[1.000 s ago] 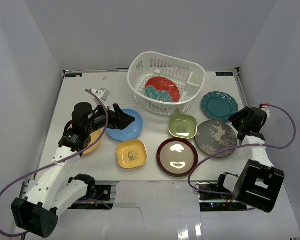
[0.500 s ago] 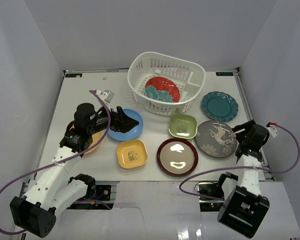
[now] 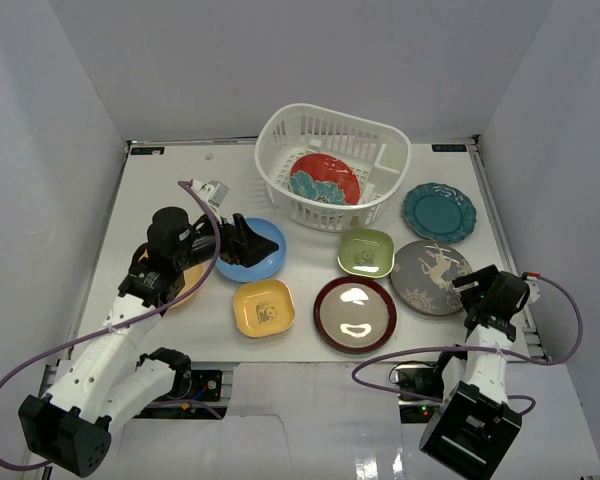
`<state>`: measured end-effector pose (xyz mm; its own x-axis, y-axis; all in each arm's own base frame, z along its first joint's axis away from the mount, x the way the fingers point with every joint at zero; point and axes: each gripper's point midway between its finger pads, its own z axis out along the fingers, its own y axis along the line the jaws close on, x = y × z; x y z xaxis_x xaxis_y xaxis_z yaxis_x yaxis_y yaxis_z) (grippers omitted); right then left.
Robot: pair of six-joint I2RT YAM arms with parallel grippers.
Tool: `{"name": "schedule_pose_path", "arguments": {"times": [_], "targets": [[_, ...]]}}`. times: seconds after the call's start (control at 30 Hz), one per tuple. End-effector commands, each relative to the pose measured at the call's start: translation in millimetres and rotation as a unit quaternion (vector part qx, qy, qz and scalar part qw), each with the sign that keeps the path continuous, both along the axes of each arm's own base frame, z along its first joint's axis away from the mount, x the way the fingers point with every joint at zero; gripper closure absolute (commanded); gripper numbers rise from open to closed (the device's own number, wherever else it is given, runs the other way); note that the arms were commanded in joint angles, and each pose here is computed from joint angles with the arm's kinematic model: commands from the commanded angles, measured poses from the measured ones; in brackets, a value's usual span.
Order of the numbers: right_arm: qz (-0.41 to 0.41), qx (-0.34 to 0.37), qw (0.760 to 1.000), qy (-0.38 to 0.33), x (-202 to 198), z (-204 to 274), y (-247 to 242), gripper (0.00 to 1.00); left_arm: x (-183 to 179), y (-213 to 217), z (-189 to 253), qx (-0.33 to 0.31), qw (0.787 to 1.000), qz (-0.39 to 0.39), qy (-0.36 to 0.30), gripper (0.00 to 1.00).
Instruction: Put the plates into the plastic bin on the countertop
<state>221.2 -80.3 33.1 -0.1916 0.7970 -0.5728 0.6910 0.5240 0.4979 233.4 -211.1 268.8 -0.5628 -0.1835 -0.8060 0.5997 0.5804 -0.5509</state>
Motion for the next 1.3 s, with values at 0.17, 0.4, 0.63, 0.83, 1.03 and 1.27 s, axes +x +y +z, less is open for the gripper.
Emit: {"name": "schedule_pose_path", "arguments": {"times": [0.17,0.4,0.63,0.83,1.03,1.27], "targets": [[0.022,0.092,0.996,0.003,-17,-40,38,0.41,-1,0,4,-0.005,1.0,0.001,-0.011,0.02],[-0.002,0.105,0.994,0.009,-34,-67,45,0.74,3,3,2,0.0,1.0,0.012,-0.011,0.02],[-0.002,0.062,0.997,-0.048,-12,-19,28,0.92,5,2,-2,0.002,1.0,0.012,-0.006,0.02],[0.039,0.029,0.995,-0.083,5,48,25,0.92,7,2,-4,0.005,1.0,0.017,-0.002,0.02],[0.101,0.02,0.982,-0.161,29,139,39,0.92,12,6,-7,0.008,1.0,0.027,-0.001,0.02],[0.151,0.011,0.958,-0.244,43,223,54,0.92,19,15,-8,0.004,0.999,0.04,0.005,0.02]]}}
